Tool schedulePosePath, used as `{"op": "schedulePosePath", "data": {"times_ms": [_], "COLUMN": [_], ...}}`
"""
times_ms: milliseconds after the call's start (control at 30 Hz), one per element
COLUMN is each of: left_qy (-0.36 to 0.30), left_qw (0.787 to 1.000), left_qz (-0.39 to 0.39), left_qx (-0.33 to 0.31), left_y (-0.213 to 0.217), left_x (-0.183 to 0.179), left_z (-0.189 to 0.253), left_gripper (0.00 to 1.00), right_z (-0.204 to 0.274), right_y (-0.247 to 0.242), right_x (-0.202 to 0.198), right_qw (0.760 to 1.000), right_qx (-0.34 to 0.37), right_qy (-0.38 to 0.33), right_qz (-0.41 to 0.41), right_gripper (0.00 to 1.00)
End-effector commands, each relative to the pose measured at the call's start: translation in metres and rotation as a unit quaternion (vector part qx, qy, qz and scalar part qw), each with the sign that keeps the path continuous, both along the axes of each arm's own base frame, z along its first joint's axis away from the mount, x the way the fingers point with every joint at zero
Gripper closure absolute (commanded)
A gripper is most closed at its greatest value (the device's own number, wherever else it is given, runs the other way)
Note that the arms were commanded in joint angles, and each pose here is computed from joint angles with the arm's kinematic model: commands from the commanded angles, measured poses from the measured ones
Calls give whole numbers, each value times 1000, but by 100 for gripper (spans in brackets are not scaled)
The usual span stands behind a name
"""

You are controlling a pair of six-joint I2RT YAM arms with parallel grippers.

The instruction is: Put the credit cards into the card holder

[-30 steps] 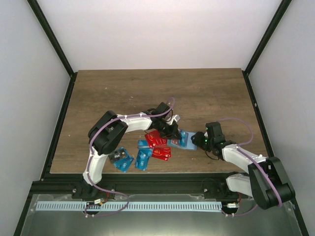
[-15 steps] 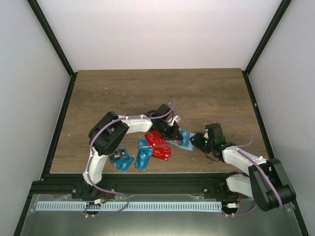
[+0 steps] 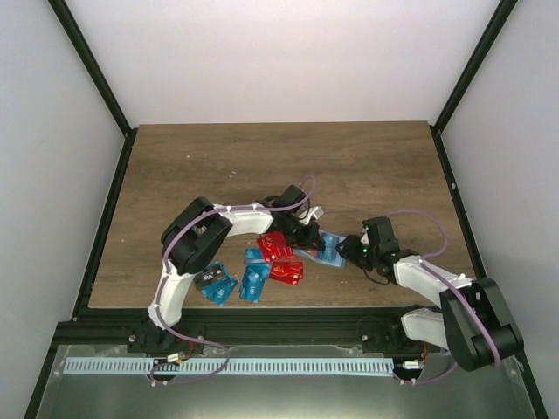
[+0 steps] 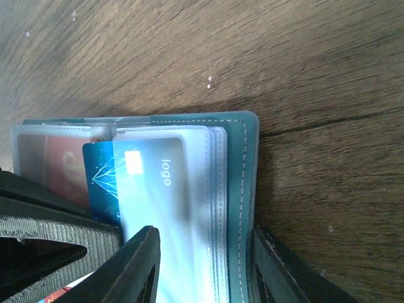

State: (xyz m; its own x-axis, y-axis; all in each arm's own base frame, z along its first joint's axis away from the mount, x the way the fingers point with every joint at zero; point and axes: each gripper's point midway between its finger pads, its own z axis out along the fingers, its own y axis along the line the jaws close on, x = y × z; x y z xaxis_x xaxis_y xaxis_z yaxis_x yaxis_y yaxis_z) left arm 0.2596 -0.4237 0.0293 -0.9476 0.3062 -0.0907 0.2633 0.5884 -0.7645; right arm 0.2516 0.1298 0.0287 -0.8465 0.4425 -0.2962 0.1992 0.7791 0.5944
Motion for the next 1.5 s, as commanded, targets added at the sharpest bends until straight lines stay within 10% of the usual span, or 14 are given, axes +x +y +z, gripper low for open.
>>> {"op": "schedulePosePath", "data": {"times_ms": [0, 900, 1467], "left_qy": [24, 8, -41], "left_qw": [998, 997, 996], "left_qz": [-22, -34, -33], "left_qx": [47, 72, 67], "left_y": [3, -10, 2], "left_x": [-22, -22, -25], "left_z": [-31, -34, 13], "left_gripper": [96, 94, 46], "right_z": [-15, -9, 10], "right_y": [1, 2, -6], "right_x": [-15, -10, -6], "right_qw": [999, 999, 999], "right_qx": [-9, -17, -38], "right_qy": [43, 36, 16], "right_qz": [17, 26, 20], "right_gripper": [59, 59, 48]}}
